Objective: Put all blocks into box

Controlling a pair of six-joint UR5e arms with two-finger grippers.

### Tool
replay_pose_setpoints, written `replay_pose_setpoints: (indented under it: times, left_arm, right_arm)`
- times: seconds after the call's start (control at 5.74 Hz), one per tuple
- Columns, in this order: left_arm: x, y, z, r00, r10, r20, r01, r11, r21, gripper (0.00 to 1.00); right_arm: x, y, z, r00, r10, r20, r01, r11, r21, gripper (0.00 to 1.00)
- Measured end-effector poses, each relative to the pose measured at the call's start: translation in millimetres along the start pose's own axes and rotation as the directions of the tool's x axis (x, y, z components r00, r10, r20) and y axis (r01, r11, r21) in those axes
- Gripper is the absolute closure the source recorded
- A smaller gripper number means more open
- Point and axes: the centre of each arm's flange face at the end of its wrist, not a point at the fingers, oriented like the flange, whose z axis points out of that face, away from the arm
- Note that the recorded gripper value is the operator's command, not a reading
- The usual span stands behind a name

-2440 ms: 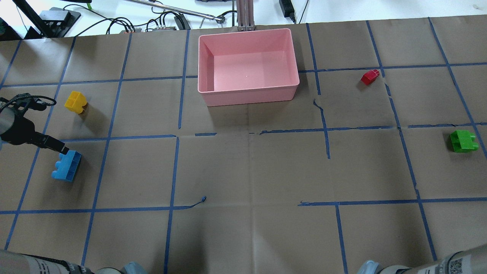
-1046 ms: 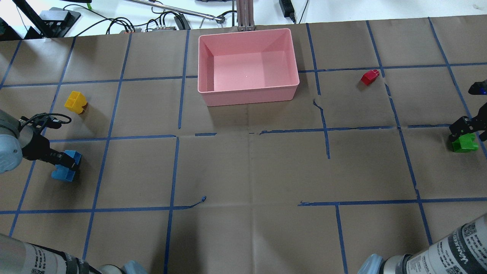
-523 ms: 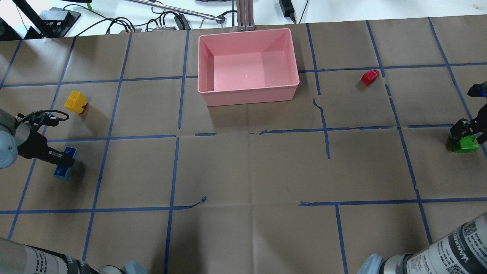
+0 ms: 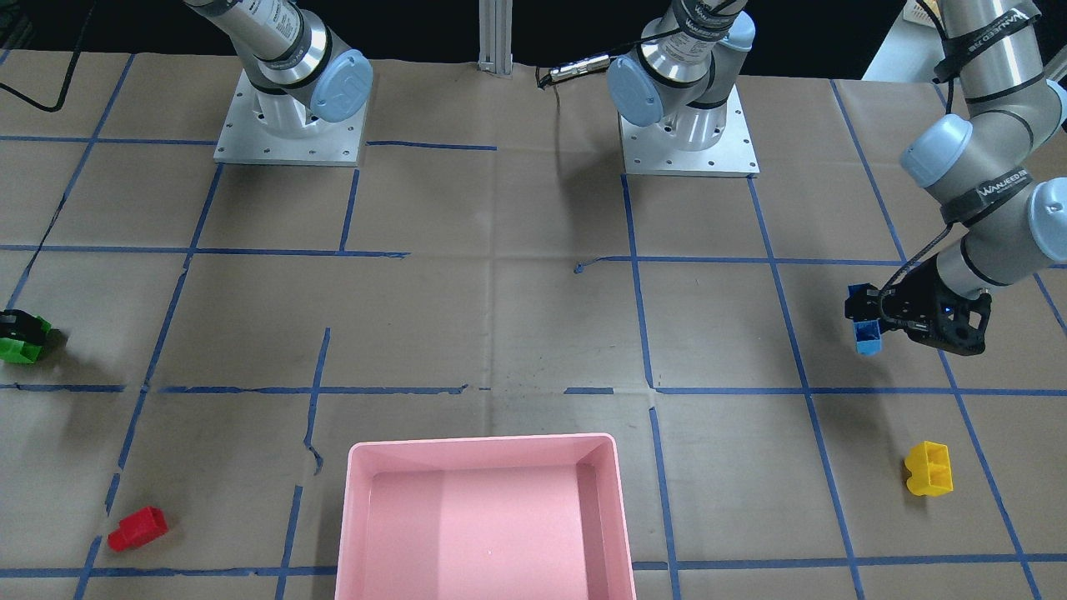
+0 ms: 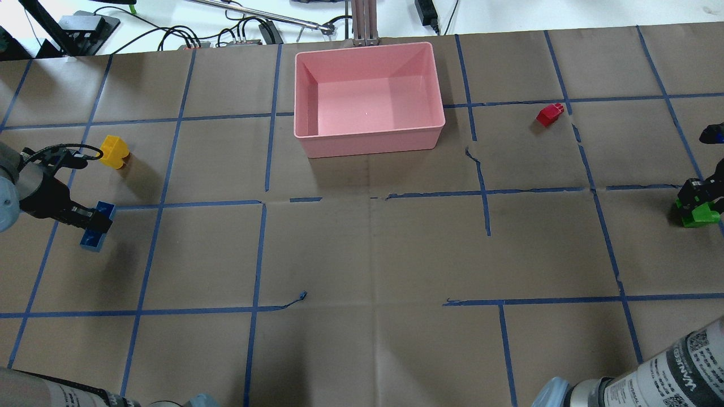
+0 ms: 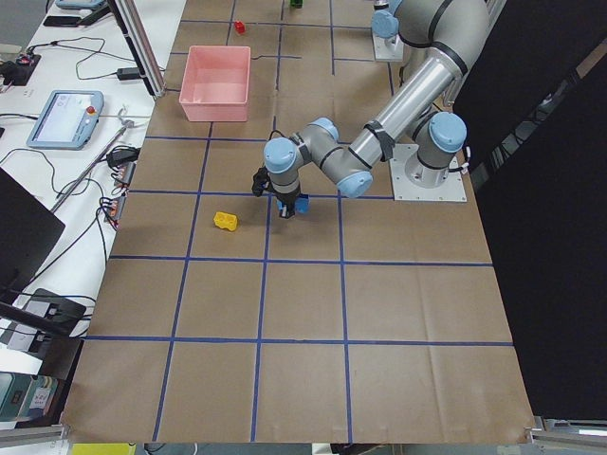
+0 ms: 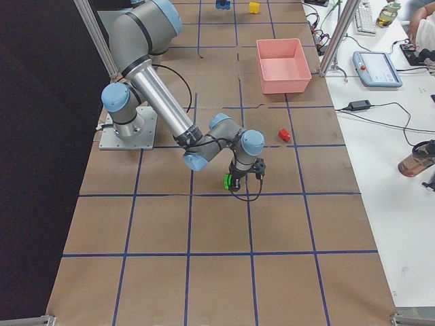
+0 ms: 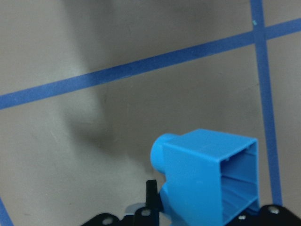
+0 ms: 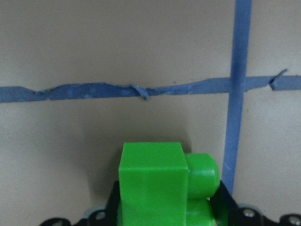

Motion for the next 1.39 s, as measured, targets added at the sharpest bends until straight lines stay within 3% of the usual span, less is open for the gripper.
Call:
replay_pose_setpoints:
  times: [0.35, 0.52, 0.87, 1.05, 1.22, 1.39]
  left_arm:
    - [90, -60, -37, 0.988, -0.152, 0.016, 0.152, 0.988, 0.001, 1.00]
    - [147, -99, -55, 0.983, -0.181, 0.019, 0.180, 0.983, 0.036, 1.00]
    - [251, -207, -78, 0.975, -0.217, -0.041, 0.221, 0.967, 0.128, 1.00]
    - [305, -259, -77, 0.957, -0.281, -0.072, 0.289, 0.944, 0.157, 1.00]
    - [350, -296, -70, 0.940, -0.321, -0.112, 0.337, 0.925, 0.177, 0.13]
    - [377, -316, -52, 0.935, -0.329, -0.136, 0.349, 0.921, 0.173, 0.01]
  right_arm:
    - [0, -9, -60, 0.999, 0.015, -0.050, -0.011, 0.997, 0.075, 0.61]
    - [-15, -18, -104, 0.998, 0.037, -0.051, -0.033, 0.996, 0.087, 0.61]
    - [-83, -46, -198, 0.996, 0.089, -0.010, -0.089, 0.995, 0.053, 0.61]
    - [-122, -57, -228, 0.994, 0.109, 0.015, -0.109, 0.993, 0.044, 0.61]
    - [-163, -66, -247, 0.993, 0.114, 0.026, -0.115, 0.992, 0.052, 0.61]
    - [-207, -73, -260, 0.992, 0.122, 0.025, -0.123, 0.990, 0.067, 0.61]
